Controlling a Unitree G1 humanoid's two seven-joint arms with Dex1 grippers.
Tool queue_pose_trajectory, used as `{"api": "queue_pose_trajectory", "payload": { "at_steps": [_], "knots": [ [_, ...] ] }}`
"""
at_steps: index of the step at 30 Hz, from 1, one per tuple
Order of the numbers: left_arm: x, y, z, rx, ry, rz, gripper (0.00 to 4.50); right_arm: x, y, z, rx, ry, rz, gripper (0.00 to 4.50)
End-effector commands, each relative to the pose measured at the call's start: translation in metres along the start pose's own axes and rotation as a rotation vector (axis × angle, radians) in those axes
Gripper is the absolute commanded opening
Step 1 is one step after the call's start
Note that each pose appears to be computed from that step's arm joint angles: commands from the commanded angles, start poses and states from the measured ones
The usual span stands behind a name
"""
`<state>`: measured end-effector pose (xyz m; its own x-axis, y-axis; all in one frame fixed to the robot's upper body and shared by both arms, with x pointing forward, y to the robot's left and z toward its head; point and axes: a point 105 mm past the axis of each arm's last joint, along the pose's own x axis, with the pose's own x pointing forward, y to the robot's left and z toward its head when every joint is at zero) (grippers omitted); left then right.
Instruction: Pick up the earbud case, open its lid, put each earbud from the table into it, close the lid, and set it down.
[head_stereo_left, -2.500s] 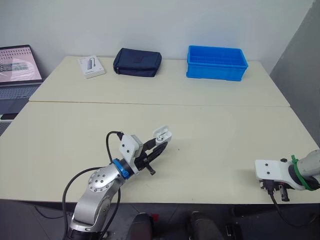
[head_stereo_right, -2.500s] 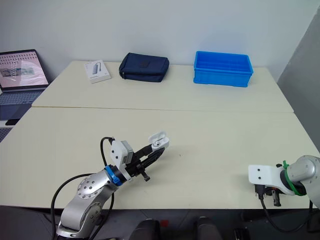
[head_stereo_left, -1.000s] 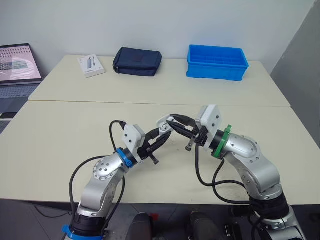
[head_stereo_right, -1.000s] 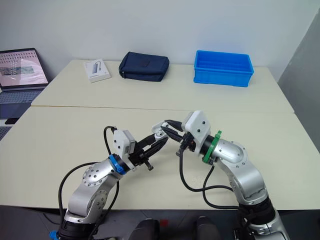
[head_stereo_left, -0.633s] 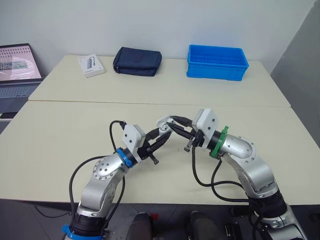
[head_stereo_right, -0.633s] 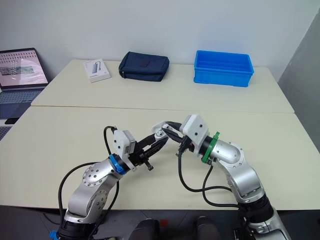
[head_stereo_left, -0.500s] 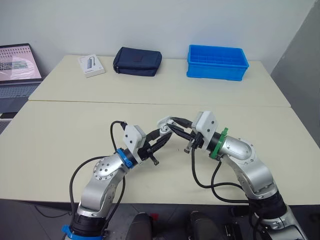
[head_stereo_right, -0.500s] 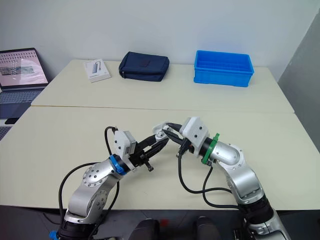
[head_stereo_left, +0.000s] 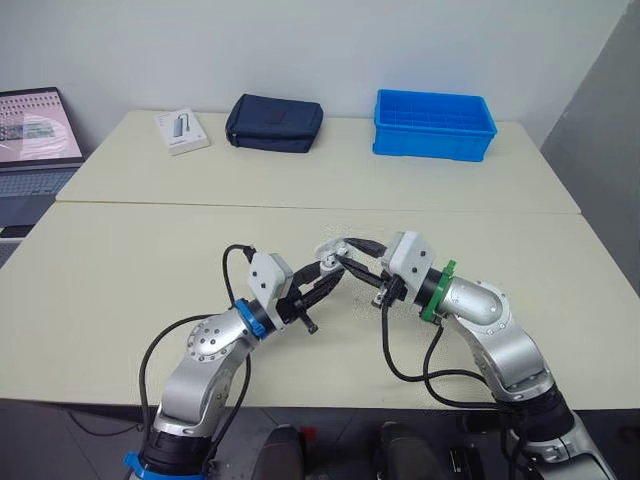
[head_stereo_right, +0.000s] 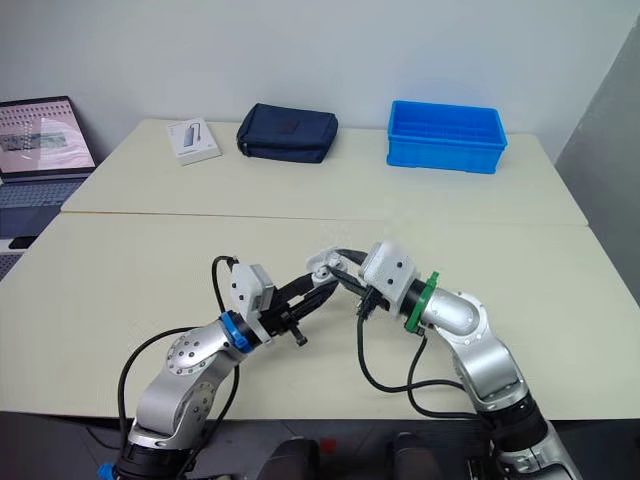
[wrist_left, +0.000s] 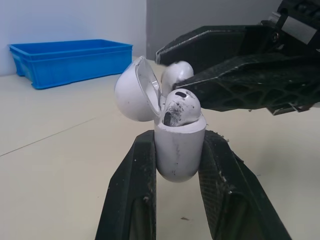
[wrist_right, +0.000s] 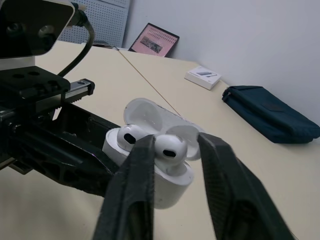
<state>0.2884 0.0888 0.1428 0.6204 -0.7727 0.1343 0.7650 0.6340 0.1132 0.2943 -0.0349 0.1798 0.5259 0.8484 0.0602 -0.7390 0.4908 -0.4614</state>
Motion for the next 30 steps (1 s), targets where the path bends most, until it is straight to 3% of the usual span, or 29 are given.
{"api": "queue_pose_trajectory", "payload": {
  "at_steps": [1, 8, 14, 17, 23, 30],
  "knots": [
    [0.004, -0.006, 0.020, 0.037, -0.074, -0.029, 0.78, -0.002, 0.004, 0.006, 0.006, -0.019, 0.032, 2.70],
    [0.005, -0.004, 0.016, 0.018, -0.058, -0.036, 0.78, -0.039, -0.020, 0.024, 0.026, 0.001, -0.002, 2.70],
    [0.013, -0.015, 0.011, -0.054, -0.028, -0.213, 0.78, -0.087, -0.040, 0.016, 0.046, 0.220, 0.001, 2.70],
    [0.018, -0.032, 0.008, -0.108, 0.003, -0.378, 0.78, -0.098, -0.054, 0.016, 0.044, 0.286, 0.020, 2.13],
    [0.023, -0.060, 0.005, -0.206, 0.073, -0.665, 0.78, -0.095, -0.066, 0.008, 0.058, 0.387, 0.150, 0.01],
    [0.032, -0.063, 0.006, -0.227, 0.090, -0.757, 0.78, -0.079, -0.040, 0.009, 0.153, 0.386, 0.365, 0.00]
  ]
}}
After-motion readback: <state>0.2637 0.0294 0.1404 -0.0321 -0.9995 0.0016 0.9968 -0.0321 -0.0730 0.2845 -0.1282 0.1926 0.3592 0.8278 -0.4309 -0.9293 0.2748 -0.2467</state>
